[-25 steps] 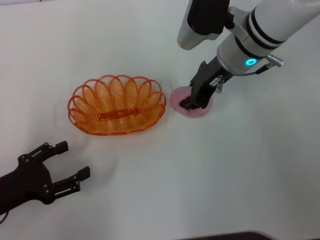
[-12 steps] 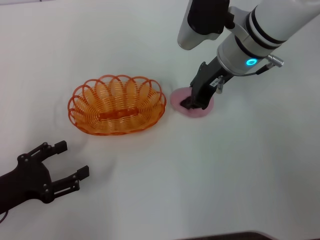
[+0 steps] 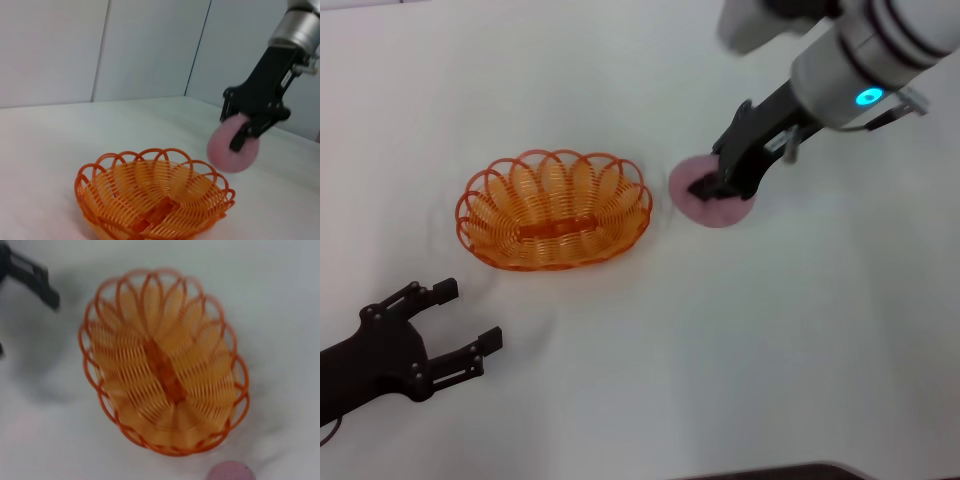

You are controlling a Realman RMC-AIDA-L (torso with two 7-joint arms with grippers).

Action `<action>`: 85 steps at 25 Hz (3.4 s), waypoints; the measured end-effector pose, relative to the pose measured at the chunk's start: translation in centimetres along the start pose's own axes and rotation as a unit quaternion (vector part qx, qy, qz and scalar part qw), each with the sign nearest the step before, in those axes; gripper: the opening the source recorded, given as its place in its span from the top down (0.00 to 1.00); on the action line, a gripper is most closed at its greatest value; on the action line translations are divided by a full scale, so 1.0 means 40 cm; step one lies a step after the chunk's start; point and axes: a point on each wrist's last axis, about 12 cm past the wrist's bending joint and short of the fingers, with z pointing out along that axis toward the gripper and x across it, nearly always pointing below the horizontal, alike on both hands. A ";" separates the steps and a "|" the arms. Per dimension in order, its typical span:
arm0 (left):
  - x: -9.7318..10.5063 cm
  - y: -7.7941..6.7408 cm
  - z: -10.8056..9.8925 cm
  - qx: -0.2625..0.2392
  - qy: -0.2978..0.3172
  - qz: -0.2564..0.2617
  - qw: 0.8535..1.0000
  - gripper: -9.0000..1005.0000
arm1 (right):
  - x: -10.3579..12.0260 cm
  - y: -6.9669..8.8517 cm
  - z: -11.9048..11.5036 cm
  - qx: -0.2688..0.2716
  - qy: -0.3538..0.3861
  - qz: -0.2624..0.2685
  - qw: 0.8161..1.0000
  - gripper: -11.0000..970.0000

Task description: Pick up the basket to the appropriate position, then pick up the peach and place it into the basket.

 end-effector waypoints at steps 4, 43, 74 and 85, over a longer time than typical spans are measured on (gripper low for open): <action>-0.002 0.003 0.005 -0.003 -0.002 -0.001 1.000 0.12 | 0.000 0.005 -0.057 -0.007 -0.051 -0.001 0.999 0.83; -0.008 0.012 -0.039 -0.043 -0.045 -0.030 0.998 0.12 | -0.025 0.030 0.156 -0.041 -0.169 0.034 0.984 0.83; -0.008 0.008 -0.041 -0.046 -0.057 -0.040 0.996 0.12 | 0.038 0.029 0.118 -0.050 -0.284 0.054 0.956 0.12; -0.010 0.009 -0.039 -0.045 -0.058 -0.039 0.997 0.12 | 0.301 0.026 -0.013 0.005 -0.378 0.080 0.922 0.13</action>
